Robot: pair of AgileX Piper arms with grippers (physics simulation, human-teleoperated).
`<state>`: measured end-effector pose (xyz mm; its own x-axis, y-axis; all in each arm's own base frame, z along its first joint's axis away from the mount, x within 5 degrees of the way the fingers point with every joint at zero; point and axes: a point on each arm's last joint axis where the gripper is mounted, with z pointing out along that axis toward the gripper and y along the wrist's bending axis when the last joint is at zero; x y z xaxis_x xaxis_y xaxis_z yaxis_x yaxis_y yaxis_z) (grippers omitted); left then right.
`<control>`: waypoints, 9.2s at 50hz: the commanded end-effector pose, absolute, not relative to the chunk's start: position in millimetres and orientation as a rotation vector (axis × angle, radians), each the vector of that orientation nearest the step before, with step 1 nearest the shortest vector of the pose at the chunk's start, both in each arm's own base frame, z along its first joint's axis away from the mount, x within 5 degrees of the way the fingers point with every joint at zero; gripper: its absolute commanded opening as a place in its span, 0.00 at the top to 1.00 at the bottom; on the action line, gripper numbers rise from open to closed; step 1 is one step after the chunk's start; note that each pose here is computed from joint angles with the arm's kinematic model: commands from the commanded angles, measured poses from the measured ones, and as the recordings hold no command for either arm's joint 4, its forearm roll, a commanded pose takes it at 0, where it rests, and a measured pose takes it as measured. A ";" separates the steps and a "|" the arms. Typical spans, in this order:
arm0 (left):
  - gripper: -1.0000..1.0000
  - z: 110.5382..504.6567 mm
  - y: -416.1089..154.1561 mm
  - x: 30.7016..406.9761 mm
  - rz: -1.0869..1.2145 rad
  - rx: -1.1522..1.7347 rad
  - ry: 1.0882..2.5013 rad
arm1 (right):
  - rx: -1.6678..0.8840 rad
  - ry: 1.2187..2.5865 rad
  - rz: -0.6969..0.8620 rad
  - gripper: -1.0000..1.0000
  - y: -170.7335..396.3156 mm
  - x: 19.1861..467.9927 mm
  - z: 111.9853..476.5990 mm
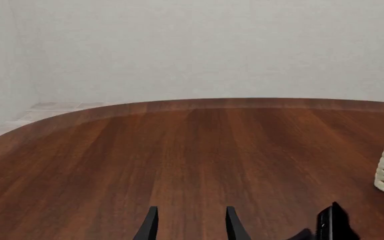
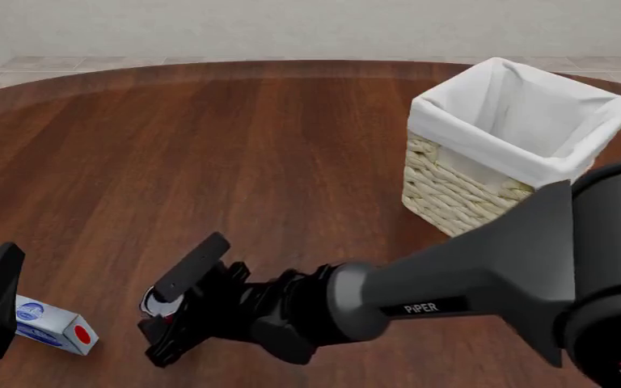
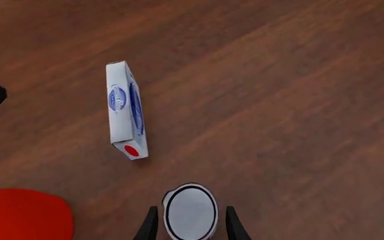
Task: Pick up the tomato sauce, and put it in the basket.
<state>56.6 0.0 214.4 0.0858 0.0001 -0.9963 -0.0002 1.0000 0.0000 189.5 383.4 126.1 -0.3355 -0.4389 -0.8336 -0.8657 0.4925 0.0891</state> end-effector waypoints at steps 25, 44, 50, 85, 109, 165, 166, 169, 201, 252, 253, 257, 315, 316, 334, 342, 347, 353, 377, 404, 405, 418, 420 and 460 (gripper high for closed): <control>0.00 214.4 0.0 56.6 0.000 0.000 1.485 | -1.084 1.969 0.739 1.00 390.4 171.8 116.9; 0.00 214.4 0.0 56.6 0.000 0.000 1.485 | -1.078 1.901 0.731 1.00 372.5 173.5 163.8; 0.00 214.4 0.0 56.6 0.000 0.000 1.485 | -1.072 1.884 0.728 1.00 365.8 173.8 176.2; 0.00 214.4 0.0 56.6 0.000 0.000 1.485 | -1.038 1.774 0.691 1.00 324.8 177.0 249.2; 0.00 214.4 0.0 56.6 0.000 0.000 1.485 | -1.005 1.695 0.681 1.00 294.4 170.8 294.5; 0.00 214.4 0.0 56.6 0.000 0.000 1.485 | -0.834 1.606 0.528 1.00 202.6 178.9 382.1; 0.00 214.4 0.0 56.6 0.000 0.000 1.485 | -0.831 1.606 0.525 1.00 201.3 179.2 383.1; 0.00 214.4 0.0 56.6 0.000 0.000 1.485 | -0.825 1.602 0.518 1.00 198.2 179.2 385.3; 0.00 214.4 0.0 56.6 0.000 0.000 1.485 | -0.734 1.621 0.408 1.00 162.1 189.8 400.4; 0.00 214.4 0.0 56.6 0.000 0.000 1.485 | -0.541 1.664 0.161 1.00 100.9 223.3 401.4; 0.00 214.4 0.0 56.6 0.000 0.000 1.485 | -0.536 1.664 0.152 1.00 99.3 225.1 401.5; 0.00 214.4 0.0 56.6 0.000 0.000 1.485 | -0.521 1.668 0.130 1.00 94.5 228.6 402.0; 0.00 214.4 0.0 56.6 0.000 0.000 1.485 | -0.305 1.732 -0.062 1.00 36.3 274.6 374.7; 0.00 214.4 0.0 56.6 0.000 0.000 1.485 | -0.305 1.732 -0.062 1.00 36.3 274.6 374.7; 0.00 214.4 0.0 56.6 0.000 0.000 1.485 | -0.250 1.754 -0.096 1.00 22.4 295.4 361.3; 0.00 214.4 0.0 56.6 0.000 0.000 1.485 | -0.227 1.767 -0.109 1.00 15.9 306.9 357.7; 0.00 214.4 0.0 56.5 0.000 0.000 1.484 | -0.208 1.777 -0.116 1.00 11.3 312.9 354.5; 0.00 214.4 0.0 56.6 0.000 0.000 1.485 | -0.175 1.803 -0.112 1.00 6.0 323.5 343.1; 0.00 214.4 0.0 56.6 0.000 0.000 1.485 | -0.102 1.860 -0.147 1.00 -18.1 350.3 315.8; 0.00 214.4 0.0 56.6 0.000 0.000 1.485 | -0.084 1.921 -0.149 1.00 -24.1 359.6 286.8; 0.00 214.4 0.0 56.6 0.000 0.000 1.485 | -0.083 1.922 -0.148 1.00 -24.0 359.5 286.7; 0.00 214.4 0.0 56.6 0.000 0.000 1.485 | -0.086 1.925 -0.147 1.00 -23.3 359.2 285.2; 0.00 214.4 0.0 56.6 0.000 0.000 1.485 | -0.087 1.926 -0.147 1.00 -23.1 359.2 285.0; 0.00 214.4 0.0 56.6 0.000 0.000 1.485 | -0.119 1.865 -0.160 0.00 -16.9 322.4 329.5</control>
